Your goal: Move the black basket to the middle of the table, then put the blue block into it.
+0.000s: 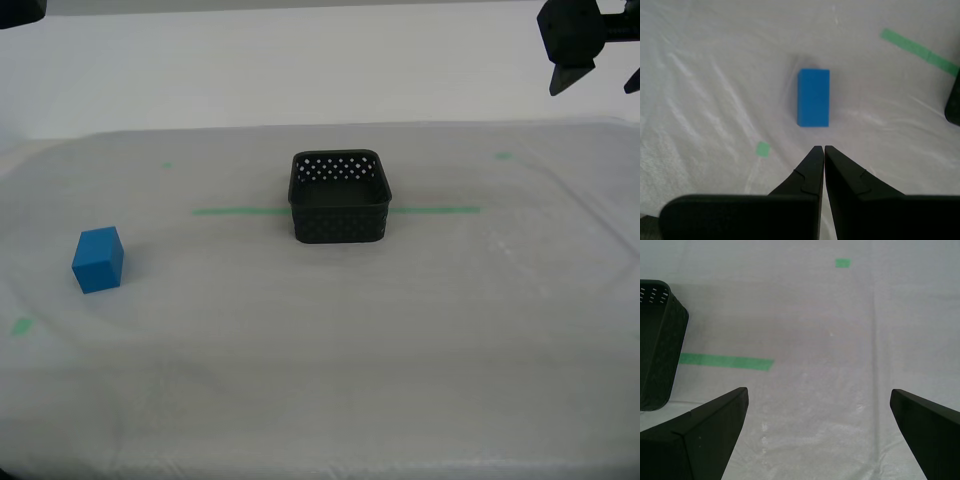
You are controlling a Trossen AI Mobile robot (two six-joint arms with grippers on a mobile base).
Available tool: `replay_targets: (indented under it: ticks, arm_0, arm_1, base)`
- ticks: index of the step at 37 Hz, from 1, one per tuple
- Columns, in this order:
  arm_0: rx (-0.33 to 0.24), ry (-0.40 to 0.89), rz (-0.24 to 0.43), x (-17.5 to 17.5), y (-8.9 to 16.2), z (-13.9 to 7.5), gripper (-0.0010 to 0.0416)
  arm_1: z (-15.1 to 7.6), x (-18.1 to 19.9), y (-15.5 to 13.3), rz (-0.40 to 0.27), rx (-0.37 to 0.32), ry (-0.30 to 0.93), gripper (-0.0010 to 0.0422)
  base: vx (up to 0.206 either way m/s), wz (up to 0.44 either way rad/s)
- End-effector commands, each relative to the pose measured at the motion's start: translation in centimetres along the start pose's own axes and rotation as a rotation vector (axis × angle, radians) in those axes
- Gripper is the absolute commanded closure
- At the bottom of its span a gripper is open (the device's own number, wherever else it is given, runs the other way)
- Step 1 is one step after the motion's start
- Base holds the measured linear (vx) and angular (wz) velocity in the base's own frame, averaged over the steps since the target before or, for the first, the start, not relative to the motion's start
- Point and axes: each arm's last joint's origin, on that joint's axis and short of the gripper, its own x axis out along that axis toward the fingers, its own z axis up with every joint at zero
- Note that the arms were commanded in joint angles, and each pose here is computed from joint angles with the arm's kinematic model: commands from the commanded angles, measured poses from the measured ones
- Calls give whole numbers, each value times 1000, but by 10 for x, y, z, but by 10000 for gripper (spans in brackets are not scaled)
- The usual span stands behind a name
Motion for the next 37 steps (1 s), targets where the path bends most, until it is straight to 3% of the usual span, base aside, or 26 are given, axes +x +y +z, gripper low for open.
replay_targets:
  ticks: [1,7,14,31,37]
  arm_0:
    - [-2,-4,-2,0,0,1,7]
    - [-2,-4,-2,0,0,1,7]
    - [-2,-4,-2,0,0,1,7]
    - [-2,-4,-2,0,0,1,7]
    - [-2,-4,-2,0,0,1,7]
  arm_1:
    - [-3,0,1,5,-32,39,412]
    - [-6,0,2,16,-46,62,412]
    - [-8,-1,-2,-133,-62,132,412]
    - [-6,-5,-1,-80,-86,112,412]
    - [-2,-11,-2,-21,-81,117,397]
  base:
    - [0,0]
    - [0,0]
    - [0,0]
    - [0,0]
    - [0,0]
